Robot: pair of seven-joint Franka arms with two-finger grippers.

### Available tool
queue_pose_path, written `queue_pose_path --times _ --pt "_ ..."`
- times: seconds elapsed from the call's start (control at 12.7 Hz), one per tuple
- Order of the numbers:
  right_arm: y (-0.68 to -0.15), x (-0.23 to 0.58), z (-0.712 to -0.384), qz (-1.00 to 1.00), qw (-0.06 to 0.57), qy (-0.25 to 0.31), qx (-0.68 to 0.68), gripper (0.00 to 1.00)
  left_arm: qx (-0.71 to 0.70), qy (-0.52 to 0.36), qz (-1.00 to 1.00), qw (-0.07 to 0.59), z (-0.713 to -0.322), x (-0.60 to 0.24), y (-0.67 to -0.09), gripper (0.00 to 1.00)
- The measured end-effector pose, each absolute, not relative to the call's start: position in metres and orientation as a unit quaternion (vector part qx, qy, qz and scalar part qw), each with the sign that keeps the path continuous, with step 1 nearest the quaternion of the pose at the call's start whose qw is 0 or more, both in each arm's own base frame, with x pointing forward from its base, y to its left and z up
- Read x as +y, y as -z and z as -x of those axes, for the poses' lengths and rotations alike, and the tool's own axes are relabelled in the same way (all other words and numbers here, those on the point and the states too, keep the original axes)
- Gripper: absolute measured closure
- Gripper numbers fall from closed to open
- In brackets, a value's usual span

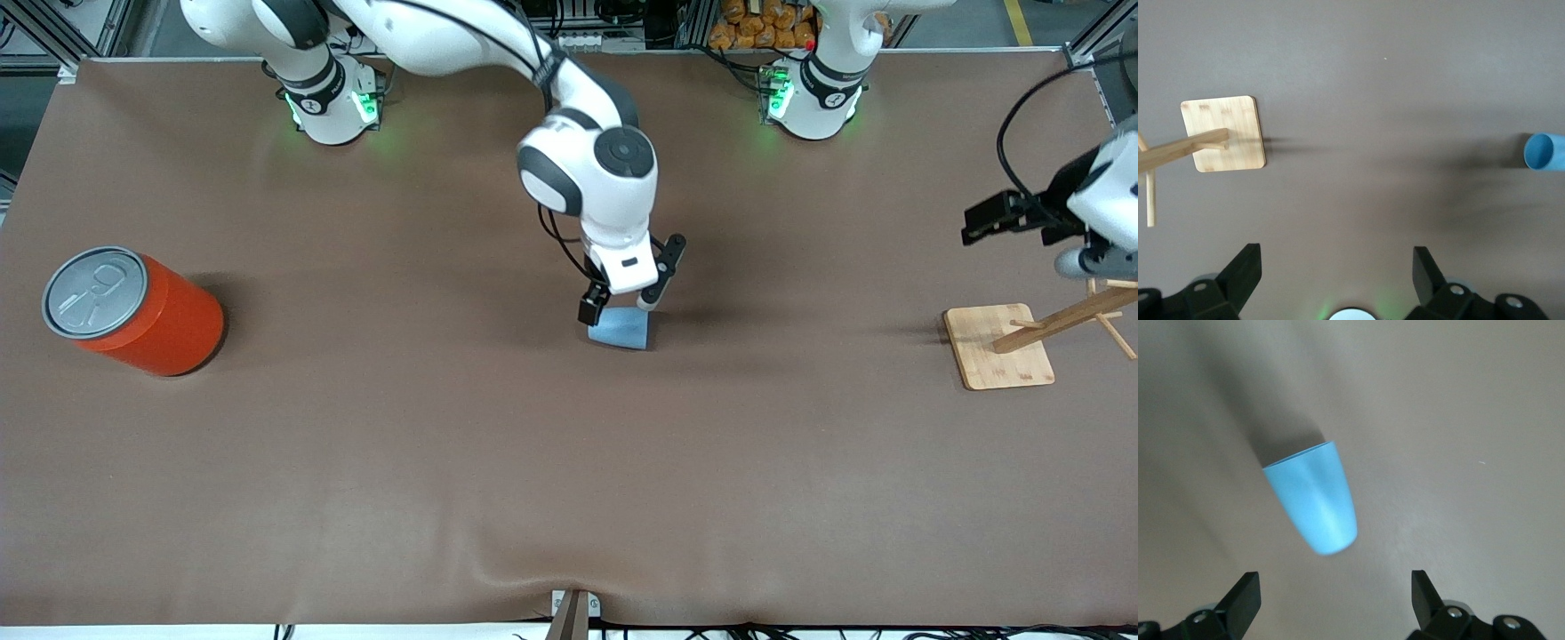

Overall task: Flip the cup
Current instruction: 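Raise the right gripper away while the left gripper moves toward the cup, then reach the left gripper to the blue cup and grasp its base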

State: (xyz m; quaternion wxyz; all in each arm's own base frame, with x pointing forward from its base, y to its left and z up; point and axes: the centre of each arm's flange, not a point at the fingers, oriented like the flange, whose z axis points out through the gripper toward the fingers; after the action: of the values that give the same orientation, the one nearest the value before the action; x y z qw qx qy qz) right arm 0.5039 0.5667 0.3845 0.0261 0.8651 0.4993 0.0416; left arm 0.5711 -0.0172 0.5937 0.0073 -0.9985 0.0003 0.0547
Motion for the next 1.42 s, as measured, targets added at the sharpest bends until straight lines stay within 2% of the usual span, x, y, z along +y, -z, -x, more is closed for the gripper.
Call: queue_pose_path --times 0.16,0.32,0.47,0.71,0.87,1.11,1.42 --pt "-0.461 0.494 -0.537 -0.893 0.033 -0.016 0.448 0.00 -0.003 -0.047 0.999 0.008 -0.586 -0.014 -0.577 0.00" --pt "-0.510 0.387 -0.589 -0.927 0.038 0.004 0.374 0.00 -0.003 -0.044 0.999 0.009 -0.602 -0.015 -0.554 0.00" --pt "-0.534 0.265 -0.636 -0.954 0.034 0.022 0.296 0.00 -0.003 -0.059 0.998 0.011 -0.621 -0.016 -0.514 0.00" --pt "-0.556 0.120 -0.664 -0.967 0.026 0.033 0.252 0.00 -0.016 -0.096 0.995 0.018 -0.645 -0.002 -0.447 0.00" --pt "-0.581 0.043 -0.662 -0.973 0.021 0.023 0.230 0.00 -0.017 -0.116 0.993 0.021 -0.653 -0.001 -0.416 0.00" --pt "-0.602 -0.036 -0.629 -0.981 0.002 0.063 0.182 0.00 -0.014 -0.162 0.986 0.019 -0.654 -0.005 -0.370 0.00" --pt "-0.631 -0.037 -0.581 -0.995 0.001 0.049 0.083 0.00 0.011 -0.247 0.969 -0.011 -0.637 -0.041 -0.332 0.00"
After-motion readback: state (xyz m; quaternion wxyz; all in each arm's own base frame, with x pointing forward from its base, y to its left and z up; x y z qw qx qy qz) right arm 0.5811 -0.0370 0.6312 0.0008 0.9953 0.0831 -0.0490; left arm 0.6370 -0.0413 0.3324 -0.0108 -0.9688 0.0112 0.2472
